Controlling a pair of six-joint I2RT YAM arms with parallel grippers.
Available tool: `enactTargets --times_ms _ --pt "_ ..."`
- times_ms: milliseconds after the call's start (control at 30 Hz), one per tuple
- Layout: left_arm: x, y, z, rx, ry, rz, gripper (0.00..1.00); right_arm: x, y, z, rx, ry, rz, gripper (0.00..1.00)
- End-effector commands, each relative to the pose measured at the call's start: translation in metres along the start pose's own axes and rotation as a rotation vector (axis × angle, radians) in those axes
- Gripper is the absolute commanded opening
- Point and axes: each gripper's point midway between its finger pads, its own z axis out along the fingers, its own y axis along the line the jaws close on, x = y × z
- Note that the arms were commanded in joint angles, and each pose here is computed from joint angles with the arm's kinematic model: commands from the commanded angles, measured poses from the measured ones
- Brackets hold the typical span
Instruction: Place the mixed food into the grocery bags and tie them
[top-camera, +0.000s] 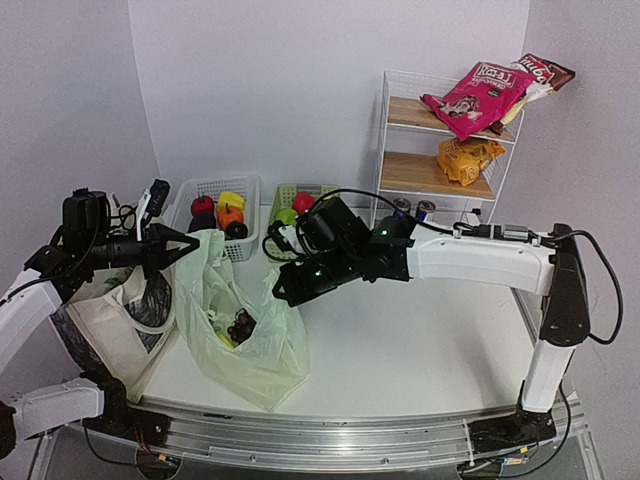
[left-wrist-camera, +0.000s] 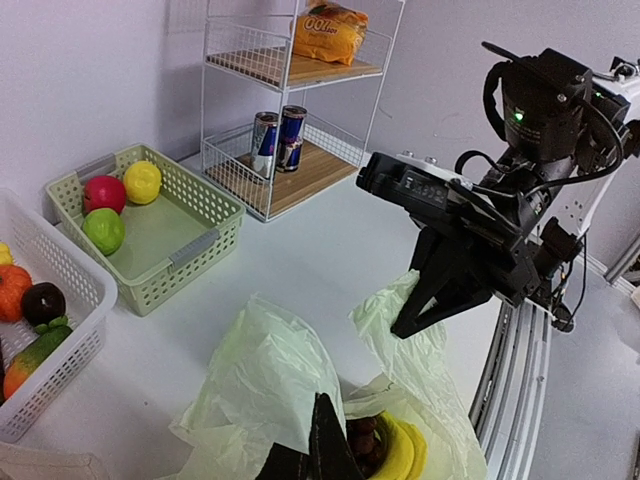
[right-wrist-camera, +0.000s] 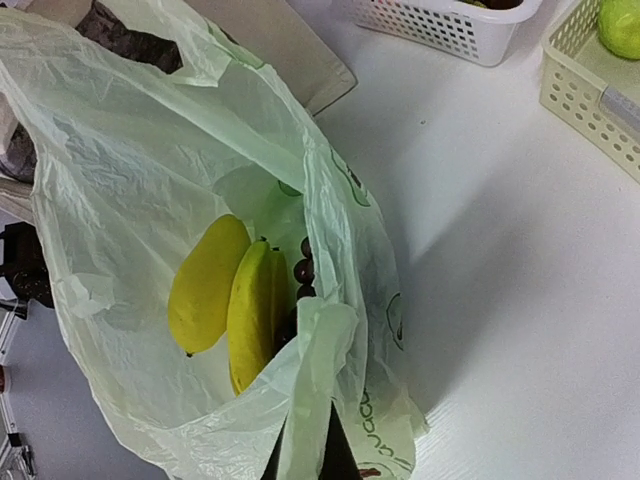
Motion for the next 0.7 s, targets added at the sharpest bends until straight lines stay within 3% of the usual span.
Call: enactTargets --times_ms 0,100,233,367,500,667 --pt "-0.059 -0.007 -0.023 -0.064 -0.192 0.048 0.00 -0.068 -0.001 -0.090 0.023 -0.248 -0.123 0.00" --pt "-0.082 -0.021 -0.032 -0.013 -0.265 0.063 0.00 -0.100 -0.002 -0.155 0.053 -0.384 -0.246 0.00" --pt "-0.095 -0.043 -0.034 0.121 -0.322 0.092 0.00 -0.121 0.005 -0.203 -0.042 -0.458 -0.298 0.00" --pt "-0.097 -0.066 -0.038 0.223 -0.380 0.197 0.00 -0.113 -0.008 -0.203 -0.108 -0.411 -0.355 0.00" --pt "-0.081 -0.075 -0.024 0.272 -0.361 0.266 0.00 -0.101 -0.040 -0.193 -0.092 -0.365 -0.335 0.00" --pt "-0.063 -0.115 -0.003 0.376 -0.371 0.363 0.00 -0.115 -0.045 -0.216 -0.133 -0.408 -0.336 0.00"
